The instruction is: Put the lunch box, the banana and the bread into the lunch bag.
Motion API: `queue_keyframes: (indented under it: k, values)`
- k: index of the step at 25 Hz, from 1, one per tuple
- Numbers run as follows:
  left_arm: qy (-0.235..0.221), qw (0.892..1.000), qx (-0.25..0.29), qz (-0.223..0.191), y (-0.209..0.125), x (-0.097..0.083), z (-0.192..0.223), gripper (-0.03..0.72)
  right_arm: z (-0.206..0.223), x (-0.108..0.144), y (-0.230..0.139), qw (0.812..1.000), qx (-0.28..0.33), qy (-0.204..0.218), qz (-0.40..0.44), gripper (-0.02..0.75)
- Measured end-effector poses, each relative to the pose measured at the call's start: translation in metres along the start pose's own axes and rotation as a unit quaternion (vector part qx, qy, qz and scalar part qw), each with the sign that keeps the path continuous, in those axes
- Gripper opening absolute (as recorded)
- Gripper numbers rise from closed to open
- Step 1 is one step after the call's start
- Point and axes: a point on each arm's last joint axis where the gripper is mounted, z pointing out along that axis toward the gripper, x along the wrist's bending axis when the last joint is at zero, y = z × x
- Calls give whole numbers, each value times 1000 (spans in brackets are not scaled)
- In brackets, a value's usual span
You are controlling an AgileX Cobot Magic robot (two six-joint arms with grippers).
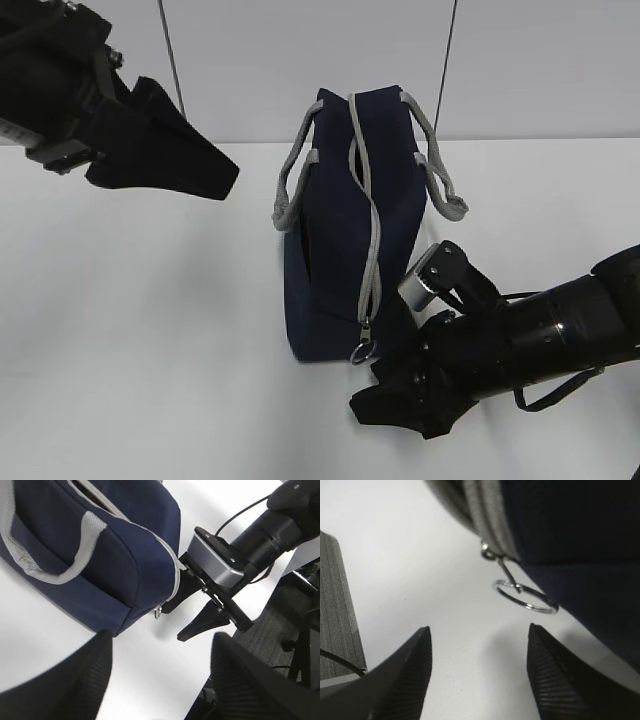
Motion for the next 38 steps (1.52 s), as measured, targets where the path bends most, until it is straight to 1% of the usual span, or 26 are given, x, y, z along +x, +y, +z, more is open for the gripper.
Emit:
queue_keyframes:
  k: [7, 18, 23, 31, 38]
  values:
    - [0, 1000, 0, 0, 0, 0, 0, 434, 0, 0, 1, 1000, -1, 1, 0, 445]
    - [1, 1000, 1, 2, 0, 0, 0, 434, -9, 5, 12, 1000, -22, -3, -19, 445]
    - [1, 1000, 1, 3, 0, 0, 0, 434, -9, 3, 11, 1000, -16, -18, -20, 445]
    - [2, 1000, 1, 3, 0, 0, 0, 434, -10, -2, 15, 998, -38, -47, -35, 445]
    - [2, 1000, 2, 4, 0, 0, 0, 434, -10, -3, 16, 997, -42, -52, -35, 445]
